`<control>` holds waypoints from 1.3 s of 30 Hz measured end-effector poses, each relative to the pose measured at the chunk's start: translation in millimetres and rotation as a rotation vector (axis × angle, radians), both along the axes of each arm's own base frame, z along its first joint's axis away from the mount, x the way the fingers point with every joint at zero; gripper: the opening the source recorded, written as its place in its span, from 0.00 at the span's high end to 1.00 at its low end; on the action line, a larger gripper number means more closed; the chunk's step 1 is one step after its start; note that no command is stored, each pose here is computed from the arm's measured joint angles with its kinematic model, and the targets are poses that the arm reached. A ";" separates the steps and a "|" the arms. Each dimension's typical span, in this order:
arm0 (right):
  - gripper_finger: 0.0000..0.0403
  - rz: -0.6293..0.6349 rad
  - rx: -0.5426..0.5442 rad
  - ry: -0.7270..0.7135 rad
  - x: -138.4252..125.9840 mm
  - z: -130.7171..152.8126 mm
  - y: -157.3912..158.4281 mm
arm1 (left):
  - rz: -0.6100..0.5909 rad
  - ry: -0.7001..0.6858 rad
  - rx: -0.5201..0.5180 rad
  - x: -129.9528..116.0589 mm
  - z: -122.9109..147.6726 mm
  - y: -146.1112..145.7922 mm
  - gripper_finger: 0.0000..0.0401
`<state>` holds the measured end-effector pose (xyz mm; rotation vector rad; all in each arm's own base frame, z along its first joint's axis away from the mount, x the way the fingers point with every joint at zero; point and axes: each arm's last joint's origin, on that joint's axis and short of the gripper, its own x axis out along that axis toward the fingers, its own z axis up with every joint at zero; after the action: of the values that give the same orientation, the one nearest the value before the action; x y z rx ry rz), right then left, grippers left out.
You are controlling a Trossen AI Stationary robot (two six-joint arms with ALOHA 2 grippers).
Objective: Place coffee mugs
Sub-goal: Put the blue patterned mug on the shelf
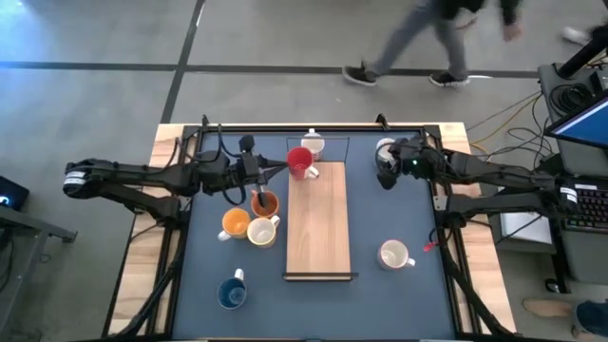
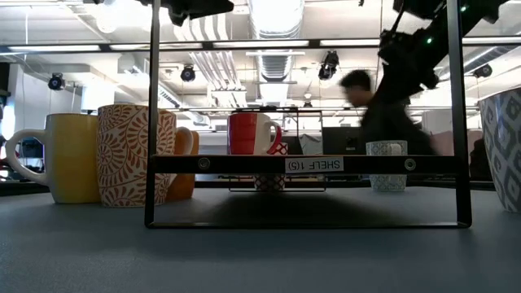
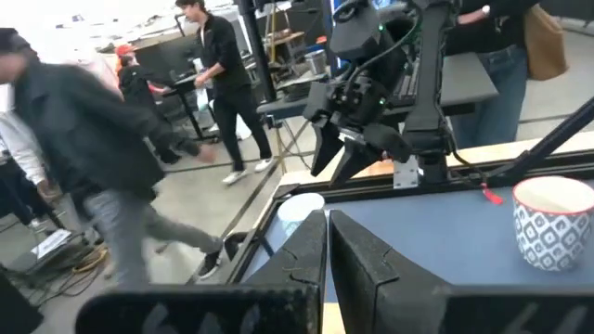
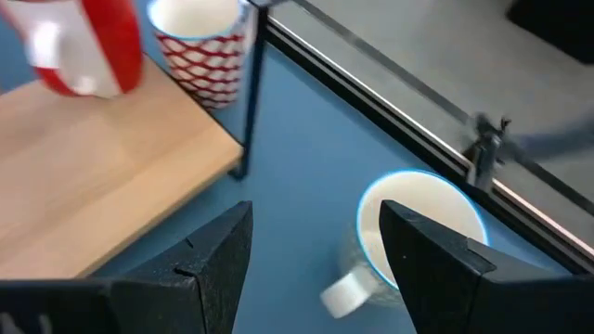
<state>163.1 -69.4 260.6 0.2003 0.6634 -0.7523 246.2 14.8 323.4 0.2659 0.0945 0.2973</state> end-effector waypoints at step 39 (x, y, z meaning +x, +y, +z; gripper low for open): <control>0.44 -0.212 0.406 0.494 82.0 5.0 -81.3 | 0.017 0.173 -0.112 0.3 -22.1 -0.1 1.00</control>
<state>245.1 -150.7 265.5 0.4693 1.2814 -0.8729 246.5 14.7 301.3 0.1792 0.2836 0.2848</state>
